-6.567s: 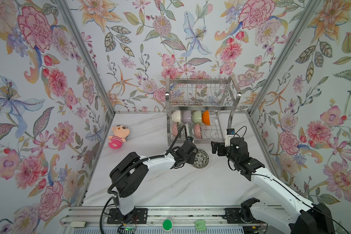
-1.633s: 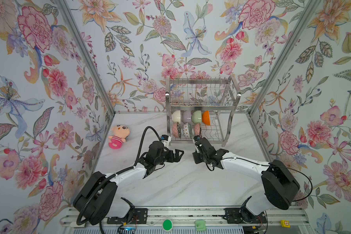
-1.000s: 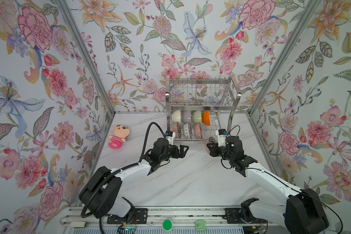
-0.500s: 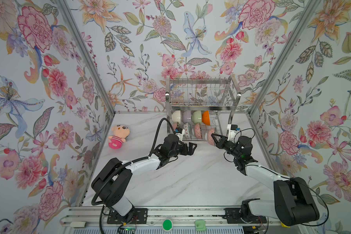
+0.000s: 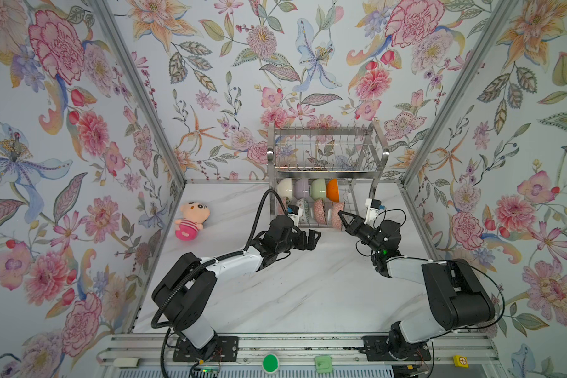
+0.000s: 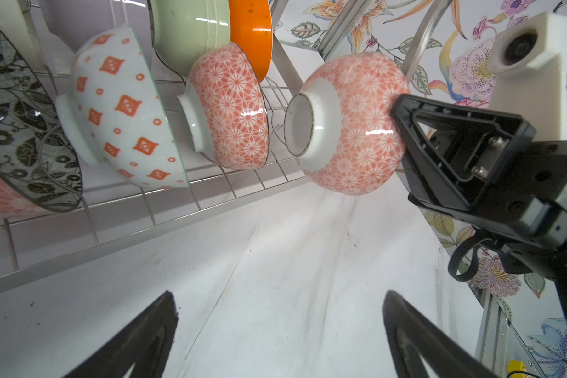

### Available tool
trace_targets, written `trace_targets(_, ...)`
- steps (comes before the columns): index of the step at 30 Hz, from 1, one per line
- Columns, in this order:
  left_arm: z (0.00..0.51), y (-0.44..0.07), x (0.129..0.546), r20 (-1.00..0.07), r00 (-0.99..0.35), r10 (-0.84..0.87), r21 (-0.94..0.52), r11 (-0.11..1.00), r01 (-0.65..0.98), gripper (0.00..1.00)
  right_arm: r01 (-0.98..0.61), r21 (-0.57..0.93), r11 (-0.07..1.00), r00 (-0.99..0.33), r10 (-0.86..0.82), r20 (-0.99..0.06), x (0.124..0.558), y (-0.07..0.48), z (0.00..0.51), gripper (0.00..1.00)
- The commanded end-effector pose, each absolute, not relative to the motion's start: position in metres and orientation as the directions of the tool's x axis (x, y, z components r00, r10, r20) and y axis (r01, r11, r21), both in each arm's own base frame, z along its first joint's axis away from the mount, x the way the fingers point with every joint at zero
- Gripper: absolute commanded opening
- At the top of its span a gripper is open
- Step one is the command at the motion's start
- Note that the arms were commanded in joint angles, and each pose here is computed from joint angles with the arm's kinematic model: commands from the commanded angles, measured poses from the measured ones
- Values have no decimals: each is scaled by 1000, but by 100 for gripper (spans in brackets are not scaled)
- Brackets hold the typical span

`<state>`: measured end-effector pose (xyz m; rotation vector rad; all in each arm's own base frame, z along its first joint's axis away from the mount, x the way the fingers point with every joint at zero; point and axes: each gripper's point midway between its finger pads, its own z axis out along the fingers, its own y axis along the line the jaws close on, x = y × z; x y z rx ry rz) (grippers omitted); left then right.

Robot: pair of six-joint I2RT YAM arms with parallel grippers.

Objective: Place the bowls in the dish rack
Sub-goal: 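Lower the leaf-patterned bowl upright into the rack beside the other leaf-patterned bowl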

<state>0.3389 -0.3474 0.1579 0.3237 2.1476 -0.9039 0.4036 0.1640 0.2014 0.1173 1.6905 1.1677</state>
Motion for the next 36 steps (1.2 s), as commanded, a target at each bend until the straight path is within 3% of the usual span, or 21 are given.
trace_targets(1,164,-349,340,-756,-653,-41,-470,728,499,99,-519,699,492,-335,635,-696,416,158,242,0)
trace_targets(9,160,-346,339,-758,-652,-25,-451,742,496,99,-517,741,429,-313,711,-630,435,155,233,0)
trace_targets(36,163,-343,341,-768,-641,-7,-421,759,496,99,-395,816,423,-334,761,-556,468,150,173,0)
